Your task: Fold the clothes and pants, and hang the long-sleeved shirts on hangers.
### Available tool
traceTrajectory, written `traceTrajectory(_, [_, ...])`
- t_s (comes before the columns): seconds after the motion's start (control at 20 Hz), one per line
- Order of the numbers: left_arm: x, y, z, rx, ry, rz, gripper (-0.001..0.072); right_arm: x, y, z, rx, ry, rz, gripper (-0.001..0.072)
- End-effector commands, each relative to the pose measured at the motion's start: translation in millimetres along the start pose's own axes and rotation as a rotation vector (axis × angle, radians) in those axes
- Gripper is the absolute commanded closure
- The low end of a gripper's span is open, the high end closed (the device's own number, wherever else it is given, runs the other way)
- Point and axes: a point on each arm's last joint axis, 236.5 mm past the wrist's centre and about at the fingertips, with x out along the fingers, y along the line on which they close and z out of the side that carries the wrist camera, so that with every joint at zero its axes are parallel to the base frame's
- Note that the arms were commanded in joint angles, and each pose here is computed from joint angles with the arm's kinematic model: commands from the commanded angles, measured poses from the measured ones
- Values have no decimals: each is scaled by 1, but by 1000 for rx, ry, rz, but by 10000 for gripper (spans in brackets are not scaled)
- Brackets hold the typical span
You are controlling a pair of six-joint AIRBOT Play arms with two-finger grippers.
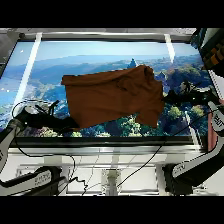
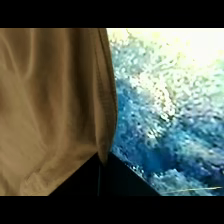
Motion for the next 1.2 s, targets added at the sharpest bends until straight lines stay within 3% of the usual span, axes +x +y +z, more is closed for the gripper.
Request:
traceTrajectory(0.0, [13,0,9,-7,-34,45,265,0,1,1,2,-2,2,696])
traceTrajectory(0.05, [13,1,9,-6,-38,47,353,0,1,0,2,-2,3,697])
traceTrajectory(0.2, [11,2,12,0,-46,53,501,-1,2,2,-4,-4,2,696])
traceTrajectory(0.3, [9,2,18,9,-62,58,688,-6,9,4,-24,6,16,697])
traceTrajectory(0.55, [-33,-18,72,116,-198,87,688,-43,43,16,-131,-32,16,697])
traceTrajectory(0.7, [-103,-65,124,289,-391,107,688,-83,84,16,-275,-85,22,697])
traceTrajectory(0.95, [-264,-169,163,550,-825,147,688,-187,192,6,-541,-351,7,697])
traceTrajectory(1.15, [-388,-237,125,665,-1228,178,688,-299,298,-42,-720,-705,34,697])
